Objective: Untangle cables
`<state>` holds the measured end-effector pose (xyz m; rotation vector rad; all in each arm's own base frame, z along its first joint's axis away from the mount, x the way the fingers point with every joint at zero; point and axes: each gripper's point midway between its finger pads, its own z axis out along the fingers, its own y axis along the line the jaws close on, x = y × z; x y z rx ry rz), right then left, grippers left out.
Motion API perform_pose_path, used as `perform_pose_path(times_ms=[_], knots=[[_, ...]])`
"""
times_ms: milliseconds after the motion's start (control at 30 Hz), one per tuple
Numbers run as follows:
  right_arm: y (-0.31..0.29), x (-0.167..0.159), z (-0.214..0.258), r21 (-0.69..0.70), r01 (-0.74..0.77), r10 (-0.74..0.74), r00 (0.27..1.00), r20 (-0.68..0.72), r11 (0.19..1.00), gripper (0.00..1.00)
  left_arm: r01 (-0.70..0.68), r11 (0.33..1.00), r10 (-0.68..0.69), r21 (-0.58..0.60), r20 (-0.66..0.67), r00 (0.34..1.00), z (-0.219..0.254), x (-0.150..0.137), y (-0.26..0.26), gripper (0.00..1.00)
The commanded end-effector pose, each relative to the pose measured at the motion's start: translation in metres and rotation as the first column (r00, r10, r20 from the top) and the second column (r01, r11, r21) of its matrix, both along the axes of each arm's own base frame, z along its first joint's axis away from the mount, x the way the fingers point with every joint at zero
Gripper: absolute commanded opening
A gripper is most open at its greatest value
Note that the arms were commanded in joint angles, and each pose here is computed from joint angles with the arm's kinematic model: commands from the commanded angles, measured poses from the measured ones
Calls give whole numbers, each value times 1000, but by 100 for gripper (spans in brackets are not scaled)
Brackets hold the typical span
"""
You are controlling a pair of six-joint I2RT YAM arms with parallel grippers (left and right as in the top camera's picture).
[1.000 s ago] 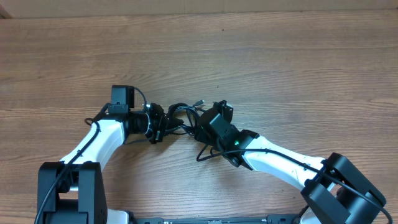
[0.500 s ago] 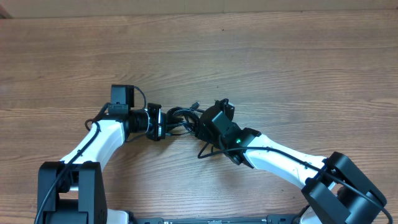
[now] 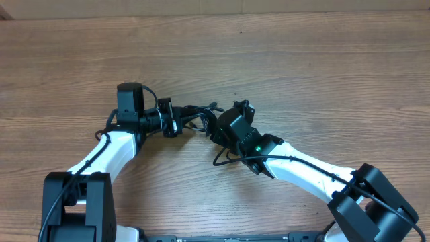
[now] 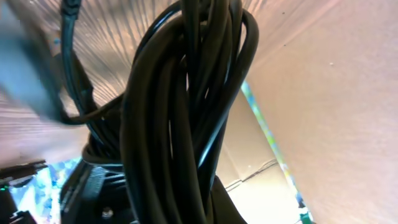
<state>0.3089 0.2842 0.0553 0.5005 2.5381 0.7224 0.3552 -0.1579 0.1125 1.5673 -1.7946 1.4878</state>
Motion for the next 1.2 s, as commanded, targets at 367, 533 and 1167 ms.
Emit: perform_pose_path(times_ms=[367, 533, 1167], knots=[[20, -57, -37, 4, -182, 180, 973, -146, 983, 4, -64, 997, 66, -37, 43, 997, 34, 23, -11, 5], [23, -61, -37, 25, -186, 187, 969, -164, 982, 4, -95, 994, 102, -49, 165, 981, 53, 40, -8, 5], [23, -63, -40, 31, -175, 178, 966, -186, 984, 16, -45, 989, 5, 137, 281, 960, 27, 34, 1, 4]])
